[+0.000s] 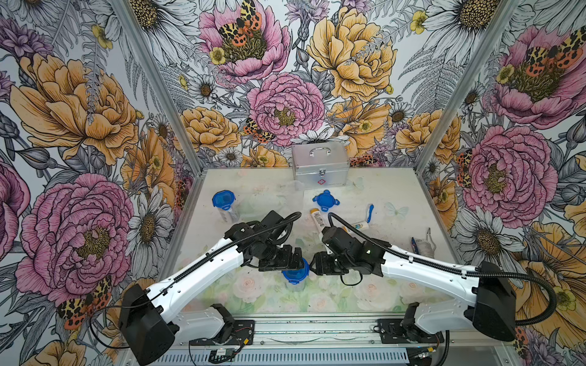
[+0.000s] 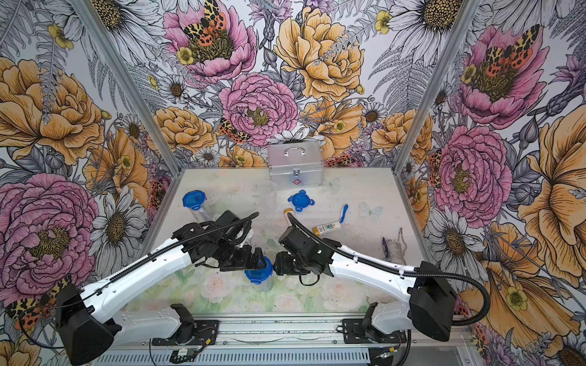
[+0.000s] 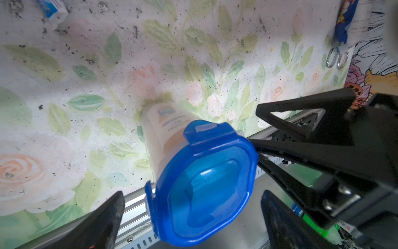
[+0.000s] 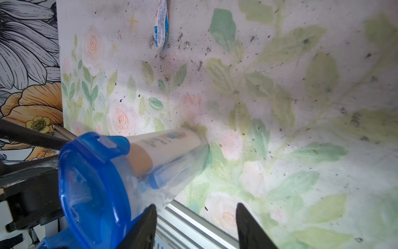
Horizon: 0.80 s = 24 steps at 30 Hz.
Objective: Pack away toiletry kits
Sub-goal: Close the fastener on the container, then pick up the container from the center of the board.
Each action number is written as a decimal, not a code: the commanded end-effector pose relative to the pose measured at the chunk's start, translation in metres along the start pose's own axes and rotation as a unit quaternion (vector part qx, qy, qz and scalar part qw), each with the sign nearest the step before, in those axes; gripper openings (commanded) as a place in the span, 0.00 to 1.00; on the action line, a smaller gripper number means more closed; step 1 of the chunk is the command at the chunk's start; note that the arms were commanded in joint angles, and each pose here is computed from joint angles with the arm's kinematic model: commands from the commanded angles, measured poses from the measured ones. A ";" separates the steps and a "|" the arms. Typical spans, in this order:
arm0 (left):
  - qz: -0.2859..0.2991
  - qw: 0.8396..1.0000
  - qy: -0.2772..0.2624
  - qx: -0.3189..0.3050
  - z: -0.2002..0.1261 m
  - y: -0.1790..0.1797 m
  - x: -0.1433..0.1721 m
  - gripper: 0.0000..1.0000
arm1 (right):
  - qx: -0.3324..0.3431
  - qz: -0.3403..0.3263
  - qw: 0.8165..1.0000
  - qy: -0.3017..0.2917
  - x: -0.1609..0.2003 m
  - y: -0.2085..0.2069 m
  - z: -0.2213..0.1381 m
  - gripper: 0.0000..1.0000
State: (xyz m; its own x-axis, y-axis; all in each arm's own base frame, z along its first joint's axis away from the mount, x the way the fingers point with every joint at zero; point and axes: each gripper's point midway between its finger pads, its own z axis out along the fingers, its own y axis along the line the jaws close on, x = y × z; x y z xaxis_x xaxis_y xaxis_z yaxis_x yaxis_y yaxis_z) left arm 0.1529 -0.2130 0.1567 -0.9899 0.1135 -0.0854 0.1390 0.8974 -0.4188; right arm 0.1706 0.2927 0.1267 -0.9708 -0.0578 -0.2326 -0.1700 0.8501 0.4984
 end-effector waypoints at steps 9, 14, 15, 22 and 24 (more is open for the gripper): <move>0.028 0.990 -0.045 -0.132 -0.015 -0.003 -0.006 0.99 | 0.044 0.022 0.998 -0.033 -0.006 -0.034 -0.026 0.90; 0.025 0.985 -0.051 -0.160 -0.009 -0.007 -0.010 0.99 | 0.055 0.030 0.997 -0.040 -0.010 -0.049 -0.037 0.97; 0.024 0.984 -0.053 -0.166 -0.008 -0.007 -0.010 0.99 | 0.058 0.032 0.997 -0.042 -0.011 -0.052 -0.040 0.98; 0.032 0.981 -0.044 -0.188 0.008 -0.016 -0.013 0.99 | 0.067 0.055 0.995 -0.052 -0.012 -0.074 -0.050 0.99; 0.035 0.980 -0.042 -0.193 0.011 -0.017 -0.012 0.99 | 0.069 0.058 0.994 -0.054 -0.012 -0.079 -0.052 0.99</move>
State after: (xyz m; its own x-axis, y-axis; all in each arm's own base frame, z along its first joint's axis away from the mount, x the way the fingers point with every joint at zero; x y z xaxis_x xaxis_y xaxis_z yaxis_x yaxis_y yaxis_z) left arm 0.1567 -0.2317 0.1492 -0.9739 0.1741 -0.1457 0.1837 0.9814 -0.0553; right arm 0.1885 0.2096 0.1343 -0.9599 0.1001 -0.2618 -0.0225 0.9035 0.4280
